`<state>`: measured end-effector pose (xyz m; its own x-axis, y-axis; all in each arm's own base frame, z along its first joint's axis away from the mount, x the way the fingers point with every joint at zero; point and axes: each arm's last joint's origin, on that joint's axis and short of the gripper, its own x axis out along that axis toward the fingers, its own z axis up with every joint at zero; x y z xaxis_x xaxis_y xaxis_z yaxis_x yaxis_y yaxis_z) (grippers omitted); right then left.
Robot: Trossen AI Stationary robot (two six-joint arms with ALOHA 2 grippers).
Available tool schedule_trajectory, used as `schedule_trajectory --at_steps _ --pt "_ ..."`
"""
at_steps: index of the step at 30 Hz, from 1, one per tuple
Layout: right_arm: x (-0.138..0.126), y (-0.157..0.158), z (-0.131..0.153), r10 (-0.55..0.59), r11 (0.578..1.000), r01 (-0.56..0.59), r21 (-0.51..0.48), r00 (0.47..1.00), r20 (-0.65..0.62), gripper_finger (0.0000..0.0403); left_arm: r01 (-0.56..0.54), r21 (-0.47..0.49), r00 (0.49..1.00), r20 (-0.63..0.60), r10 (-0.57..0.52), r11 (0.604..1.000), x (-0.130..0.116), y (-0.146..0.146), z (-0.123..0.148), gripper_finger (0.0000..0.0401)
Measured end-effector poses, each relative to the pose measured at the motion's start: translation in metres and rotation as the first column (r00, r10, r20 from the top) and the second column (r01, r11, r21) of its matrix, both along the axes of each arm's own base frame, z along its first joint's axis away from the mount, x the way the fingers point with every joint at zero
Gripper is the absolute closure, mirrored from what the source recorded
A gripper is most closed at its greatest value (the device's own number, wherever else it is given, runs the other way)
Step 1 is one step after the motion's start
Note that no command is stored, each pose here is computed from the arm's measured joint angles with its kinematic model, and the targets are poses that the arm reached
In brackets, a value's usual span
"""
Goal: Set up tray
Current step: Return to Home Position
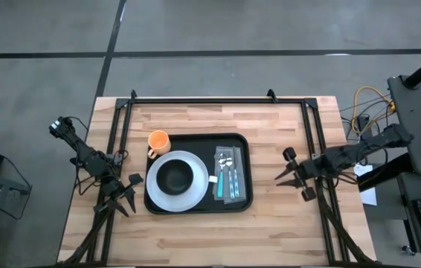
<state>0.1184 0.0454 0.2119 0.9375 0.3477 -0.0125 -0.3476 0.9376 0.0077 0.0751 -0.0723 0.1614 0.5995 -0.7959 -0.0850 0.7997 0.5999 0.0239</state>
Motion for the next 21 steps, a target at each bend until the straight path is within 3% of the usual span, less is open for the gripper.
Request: schedule_trajectory --at_steps 7,21 --pt "-0.015 -0.011 0.000 -0.041 0.998 0.042 -0.039 0.999 0.027 0.0335 0.000 0.000 1.000 0.000 0.000 1.000 0.000 0.000 0.000 0.0300" --pt "-0.038 -0.019 0.003 -0.034 0.995 0.052 -0.087 0.981 0.192 0.0316 0.000 0.000 1.000 0.000 0.000 1.000 0.000 0.000 0.000 0.0300"
